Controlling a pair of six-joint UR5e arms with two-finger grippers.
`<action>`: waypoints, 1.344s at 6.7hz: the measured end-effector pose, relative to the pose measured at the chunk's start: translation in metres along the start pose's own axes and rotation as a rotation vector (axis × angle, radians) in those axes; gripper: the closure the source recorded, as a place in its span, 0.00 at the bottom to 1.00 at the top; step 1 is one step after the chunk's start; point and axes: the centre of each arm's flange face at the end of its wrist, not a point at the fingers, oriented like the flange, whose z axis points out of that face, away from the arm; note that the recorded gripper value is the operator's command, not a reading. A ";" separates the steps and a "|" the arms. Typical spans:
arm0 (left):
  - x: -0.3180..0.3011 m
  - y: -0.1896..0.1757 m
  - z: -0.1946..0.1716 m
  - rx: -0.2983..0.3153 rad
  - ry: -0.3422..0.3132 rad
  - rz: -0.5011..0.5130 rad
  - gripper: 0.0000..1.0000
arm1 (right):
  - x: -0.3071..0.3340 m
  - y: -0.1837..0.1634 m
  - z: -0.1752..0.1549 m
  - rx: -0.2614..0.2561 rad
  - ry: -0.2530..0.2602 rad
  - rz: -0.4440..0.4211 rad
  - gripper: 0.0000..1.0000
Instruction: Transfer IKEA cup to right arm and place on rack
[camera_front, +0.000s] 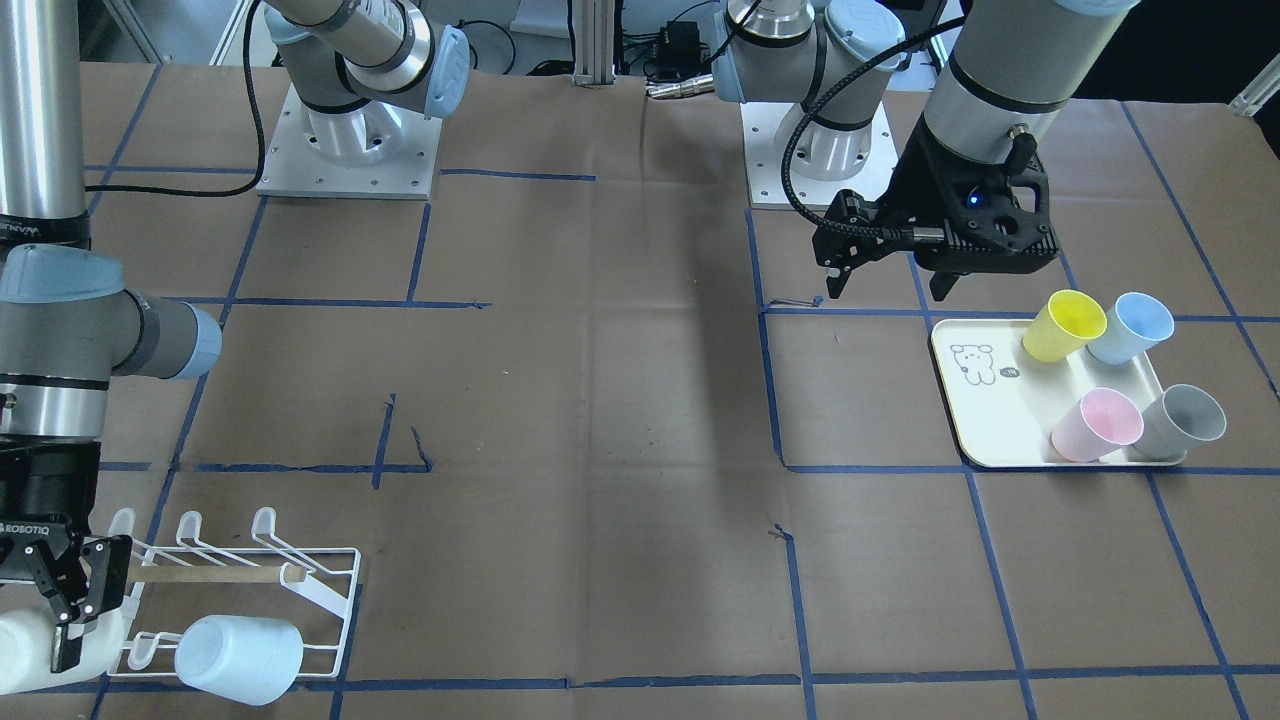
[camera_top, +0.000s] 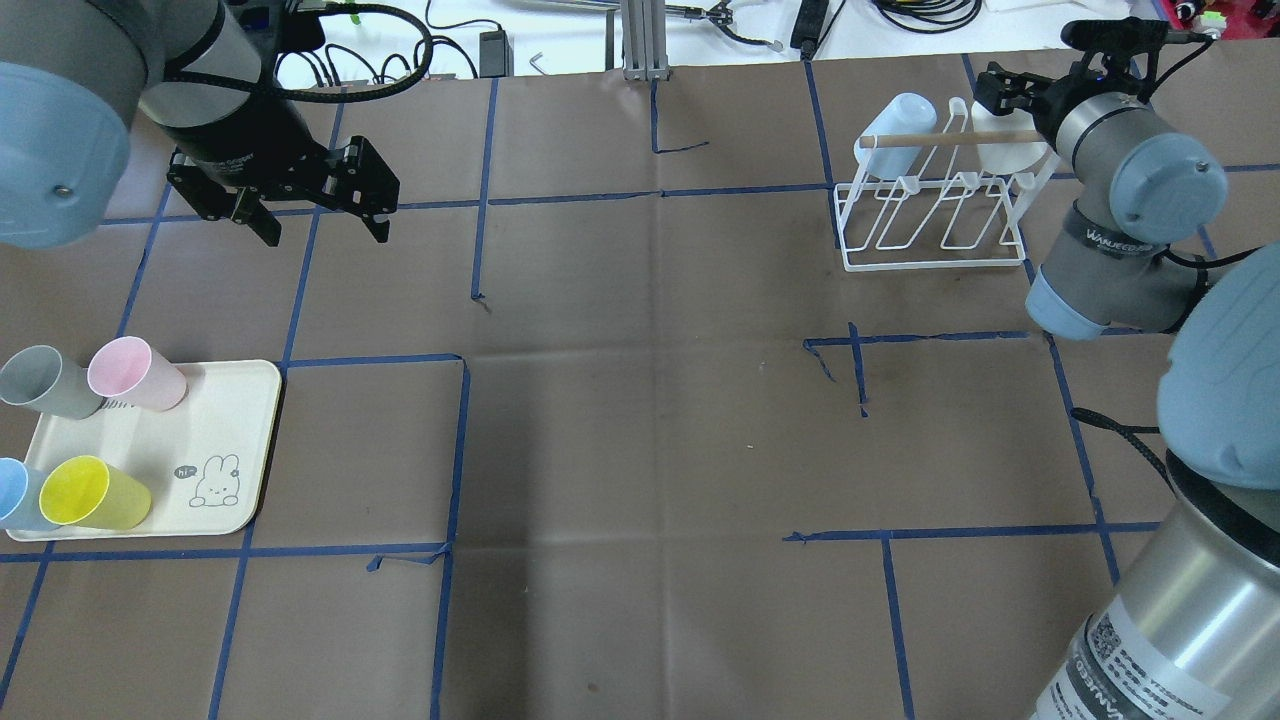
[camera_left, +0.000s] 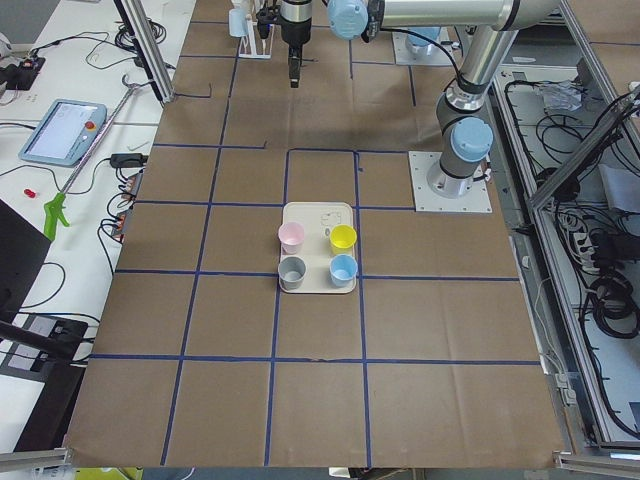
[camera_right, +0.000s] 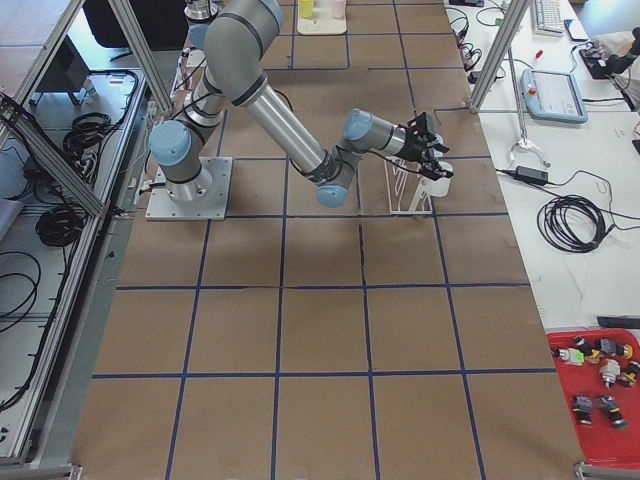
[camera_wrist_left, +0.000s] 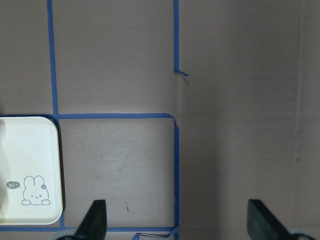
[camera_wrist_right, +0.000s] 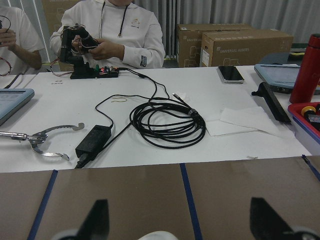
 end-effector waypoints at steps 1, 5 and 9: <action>0.002 0.000 -0.001 0.002 0.000 0.002 0.00 | 0.001 -0.002 0.000 0.001 0.005 0.000 0.00; 0.003 0.000 -0.001 0.003 0.002 0.002 0.00 | 0.001 -0.053 -0.016 -0.061 0.004 0.013 0.00; 0.003 0.000 0.000 0.001 0.002 0.002 0.00 | -0.013 -0.102 -0.075 -0.462 -0.046 0.098 0.00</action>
